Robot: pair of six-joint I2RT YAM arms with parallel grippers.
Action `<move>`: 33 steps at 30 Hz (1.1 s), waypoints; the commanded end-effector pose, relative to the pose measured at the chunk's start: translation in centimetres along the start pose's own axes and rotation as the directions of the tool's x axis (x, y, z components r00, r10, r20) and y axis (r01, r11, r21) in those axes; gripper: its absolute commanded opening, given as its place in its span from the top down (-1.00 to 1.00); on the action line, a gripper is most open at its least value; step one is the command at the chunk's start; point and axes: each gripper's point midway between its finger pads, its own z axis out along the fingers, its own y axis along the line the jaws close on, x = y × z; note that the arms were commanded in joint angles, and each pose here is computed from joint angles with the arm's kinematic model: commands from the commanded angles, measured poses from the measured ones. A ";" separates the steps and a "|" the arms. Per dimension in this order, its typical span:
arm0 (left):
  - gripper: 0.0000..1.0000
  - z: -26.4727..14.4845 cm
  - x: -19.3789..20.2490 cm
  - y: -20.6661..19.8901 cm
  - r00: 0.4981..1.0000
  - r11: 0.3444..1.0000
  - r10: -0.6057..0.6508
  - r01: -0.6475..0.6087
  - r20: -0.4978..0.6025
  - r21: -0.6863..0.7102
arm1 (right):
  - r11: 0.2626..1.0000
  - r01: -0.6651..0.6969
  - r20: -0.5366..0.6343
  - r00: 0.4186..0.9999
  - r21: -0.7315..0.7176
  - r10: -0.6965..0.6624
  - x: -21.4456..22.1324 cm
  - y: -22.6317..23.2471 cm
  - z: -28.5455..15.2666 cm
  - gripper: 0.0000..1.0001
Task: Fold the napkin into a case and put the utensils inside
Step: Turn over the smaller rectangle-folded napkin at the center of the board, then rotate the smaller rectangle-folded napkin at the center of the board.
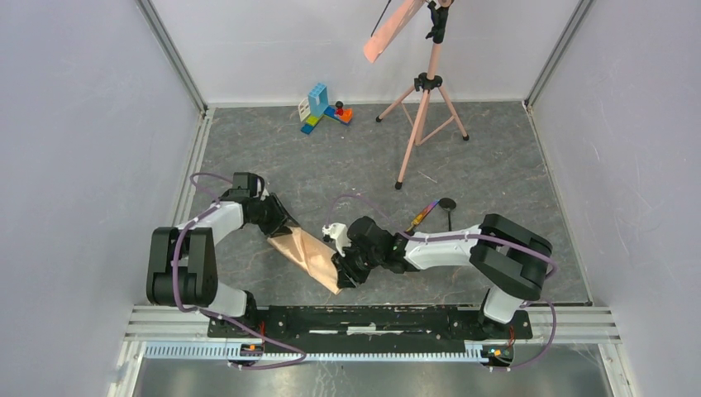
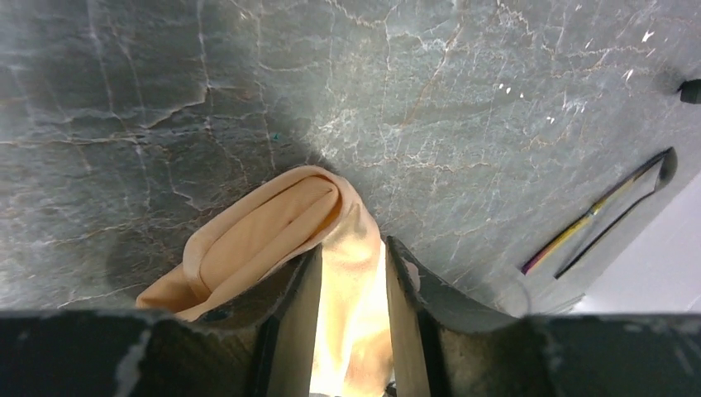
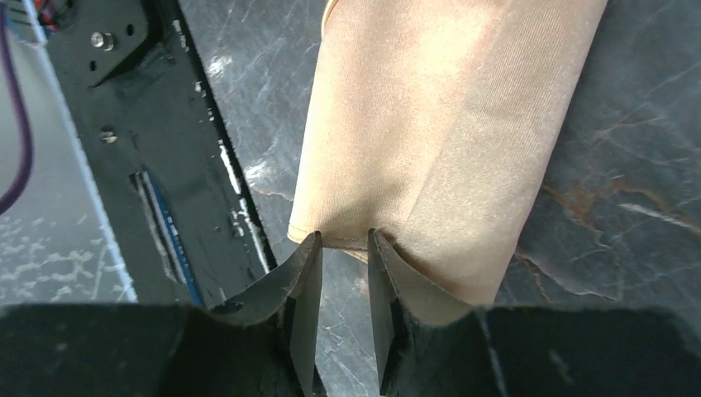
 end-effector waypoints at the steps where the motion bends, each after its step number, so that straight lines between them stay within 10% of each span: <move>1: 0.12 -1.8 -1.8 -1.4 0.995 0.999 0.044 -0.045 0.087 0.007 | 0.979 0.117 0.034 0.992 0.169 -0.124 -3.2 -2.0 -1.6 0.33; 14: -0.19 -8.2 -1.1 -5.4 0.978 0.981 0.129 -0.150 0.163 0.122 | 0.989 0.146 0.069 0.987 0.000 -0.145 -5.3 3.8 0.6 0.14; 28: -0.32 -8.9 1.7 -7.1 0.973 0.938 0.214 -0.228 0.082 0.260 | 0.869 0.063 -0.049 0.998 0.491 -0.044 1.1 -8.2 -4.5 0.08; 33: -0.30 -8.7 1.8 -6.9 0.978 0.947 0.196 -0.206 0.064 0.247 | 0.883 0.084 -0.021 0.996 0.463 -0.084 -0.7 -7.6 -5.9 0.03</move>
